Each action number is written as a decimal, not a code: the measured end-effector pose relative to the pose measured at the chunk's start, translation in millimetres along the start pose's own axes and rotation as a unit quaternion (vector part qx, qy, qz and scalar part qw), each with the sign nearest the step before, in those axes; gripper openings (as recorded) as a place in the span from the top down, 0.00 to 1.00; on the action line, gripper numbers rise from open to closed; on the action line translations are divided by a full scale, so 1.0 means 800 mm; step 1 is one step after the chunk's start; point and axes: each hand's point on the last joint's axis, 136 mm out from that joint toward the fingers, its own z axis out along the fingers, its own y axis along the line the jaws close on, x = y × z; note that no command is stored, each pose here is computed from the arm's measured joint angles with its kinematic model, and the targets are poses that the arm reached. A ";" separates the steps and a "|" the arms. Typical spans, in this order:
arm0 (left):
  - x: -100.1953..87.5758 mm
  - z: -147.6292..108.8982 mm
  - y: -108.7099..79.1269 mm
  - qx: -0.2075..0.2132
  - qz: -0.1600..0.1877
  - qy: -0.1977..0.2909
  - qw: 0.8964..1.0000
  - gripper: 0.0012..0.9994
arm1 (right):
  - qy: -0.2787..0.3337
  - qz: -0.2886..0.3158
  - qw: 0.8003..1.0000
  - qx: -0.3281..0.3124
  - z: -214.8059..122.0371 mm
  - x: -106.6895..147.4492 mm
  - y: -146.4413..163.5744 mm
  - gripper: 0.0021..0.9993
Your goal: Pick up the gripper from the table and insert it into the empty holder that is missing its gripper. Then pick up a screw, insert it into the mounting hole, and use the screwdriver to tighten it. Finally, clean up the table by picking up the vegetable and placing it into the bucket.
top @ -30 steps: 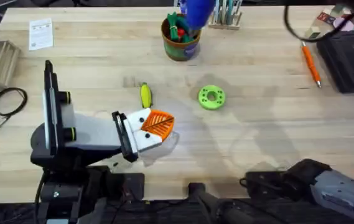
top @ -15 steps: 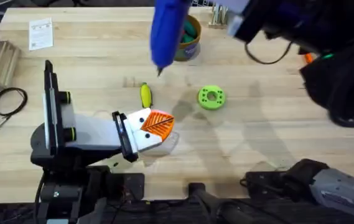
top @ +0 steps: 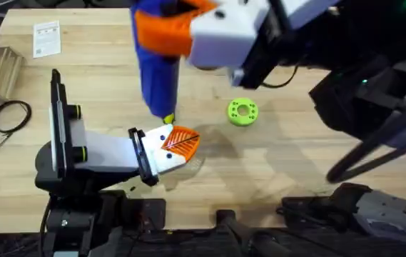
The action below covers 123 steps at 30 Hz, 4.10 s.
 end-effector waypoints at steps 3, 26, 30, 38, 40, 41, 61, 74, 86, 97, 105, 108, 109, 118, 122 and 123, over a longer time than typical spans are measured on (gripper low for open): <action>0.000 0.000 0.000 0.000 0.000 0.000 1.000 0.99 | 0.009 -0.018 1.000 -0.020 0.008 0.012 0.009 0.98; 0.000 0.000 0.000 0.000 0.000 0.000 1.000 0.99 | 0.048 -0.046 0.996 -0.065 0.016 0.049 0.025 0.98; 0.000 0.000 0.000 0.000 0.000 0.000 1.000 0.99 | 0.049 -0.051 0.995 -0.066 0.016 0.051 0.025 0.98; 0.000 0.000 0.000 0.000 0.000 0.000 1.000 0.99 | 0.049 -0.058 0.994 -0.075 0.018 0.052 0.031 0.98; 0.000 0.000 0.000 0.000 0.000 0.000 1.000 0.99 | 0.049 -0.058 0.994 -0.075 0.018 0.052 0.031 0.98; 0.000 0.000 0.000 0.000 0.000 0.000 1.000 0.99 | 0.049 -0.058 0.994 -0.075 0.018 0.052 0.031 0.98; 0.000 0.000 0.000 0.000 0.000 0.000 1.000 0.99 | 0.061 -0.044 0.994 -0.073 0.023 0.074 0.020 0.98; 0.000 0.000 0.000 0.000 0.000 0.000 1.000 0.99 | 0.060 -0.048 0.994 -0.084 0.028 0.075 0.030 0.98; 0.000 0.000 0.000 0.000 0.000 0.000 1.000 0.99 | 0.060 -0.060 0.992 -0.094 0.027 0.076 0.034 0.98; 0.000 0.000 0.000 0.000 0.000 0.000 1.000 0.99 | 0.060 -0.067 0.991 -0.101 0.026 0.076 0.036 0.98; 0.000 0.000 0.000 0.000 0.000 0.000 1.000 0.99 | 0.061 -0.068 0.991 -0.100 0.025 0.076 0.034 0.98; 0.000 0.000 0.000 0.000 0.000 0.000 1.000 0.99 | 0.061 -0.070 0.991 -0.098 0.024 0.076 0.032 0.98; 0.000 0.000 0.000 0.000 0.000 0.000 1.000 0.99 | 0.061 -0.070 0.991 -0.098 0.024 0.076 0.032 0.98; 0.000 0.000 0.000 0.000 0.000 0.000 1.000 0.99 | 0.064 -0.066 0.991 -0.098 0.023 0.078 0.031 0.98; 0.000 0.000 0.000 0.000 0.000 0.000 1.000 0.99 | 0.069 -0.061 0.991 -0.097 0.023 0.081 0.031 0.98; 0.000 0.000 0.000 0.000 0.000 0.000 1.000 0.99 | 0.070 -0.059 0.991 -0.097 0.023 0.082 0.030 0.98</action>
